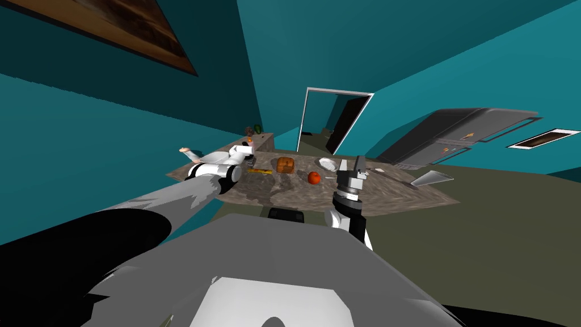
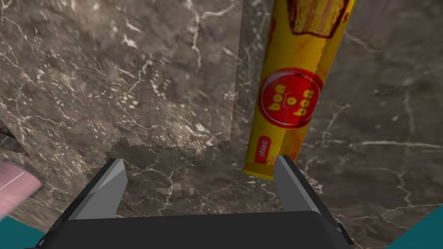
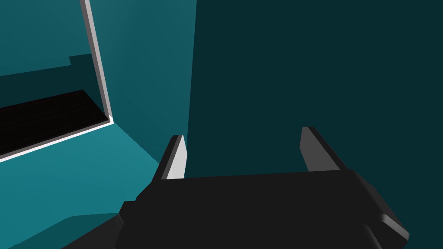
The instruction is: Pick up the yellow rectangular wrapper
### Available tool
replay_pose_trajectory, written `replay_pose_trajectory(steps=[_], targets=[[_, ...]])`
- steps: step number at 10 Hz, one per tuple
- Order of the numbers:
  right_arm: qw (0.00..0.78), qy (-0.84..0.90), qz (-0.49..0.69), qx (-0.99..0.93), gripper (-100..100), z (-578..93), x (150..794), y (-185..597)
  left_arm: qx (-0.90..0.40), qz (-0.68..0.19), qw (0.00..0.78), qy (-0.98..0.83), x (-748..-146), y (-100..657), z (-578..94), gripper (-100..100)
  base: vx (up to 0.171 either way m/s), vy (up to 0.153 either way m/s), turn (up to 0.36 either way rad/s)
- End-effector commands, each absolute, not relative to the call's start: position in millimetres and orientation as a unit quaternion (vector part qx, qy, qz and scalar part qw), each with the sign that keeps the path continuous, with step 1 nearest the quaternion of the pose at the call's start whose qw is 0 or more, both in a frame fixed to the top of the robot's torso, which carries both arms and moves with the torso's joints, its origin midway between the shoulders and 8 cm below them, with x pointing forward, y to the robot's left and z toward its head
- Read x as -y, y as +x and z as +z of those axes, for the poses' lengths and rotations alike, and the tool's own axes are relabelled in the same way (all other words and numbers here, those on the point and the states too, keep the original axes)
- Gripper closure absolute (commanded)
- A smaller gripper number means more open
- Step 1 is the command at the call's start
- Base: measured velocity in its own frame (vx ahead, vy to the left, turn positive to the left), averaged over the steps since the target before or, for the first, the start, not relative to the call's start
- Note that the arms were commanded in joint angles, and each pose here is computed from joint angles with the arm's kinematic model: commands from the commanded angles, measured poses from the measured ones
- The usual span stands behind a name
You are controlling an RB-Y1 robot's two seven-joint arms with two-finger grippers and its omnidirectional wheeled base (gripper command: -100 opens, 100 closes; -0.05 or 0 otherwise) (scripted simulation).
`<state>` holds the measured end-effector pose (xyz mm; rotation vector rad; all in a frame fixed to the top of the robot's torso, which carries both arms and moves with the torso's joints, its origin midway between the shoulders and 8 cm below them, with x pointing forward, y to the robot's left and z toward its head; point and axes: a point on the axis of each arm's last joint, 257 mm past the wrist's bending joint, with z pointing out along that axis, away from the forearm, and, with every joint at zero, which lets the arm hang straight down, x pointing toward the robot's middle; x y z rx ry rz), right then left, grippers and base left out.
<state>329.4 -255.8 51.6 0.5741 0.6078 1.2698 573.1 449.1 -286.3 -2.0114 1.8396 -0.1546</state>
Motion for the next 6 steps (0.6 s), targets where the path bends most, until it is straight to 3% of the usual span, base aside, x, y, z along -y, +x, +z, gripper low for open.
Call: replay_pose_trajectory(steps=[1,6], targets=[[0.725,0.26,0.575,-0.275,0,51.6,255.8,329.4,-0.66,-0.046,0.186,-0.726,-448.3,561.8,-291.1,-100,0.019,-0.051,-0.024],[0.725,0.26,0.575,-0.275,0,51.6,255.9,329.4,-0.66,-0.022,0.132,-0.74,-441.6,534.0,-308.5,-100,0.015,-0.029,-0.028]])
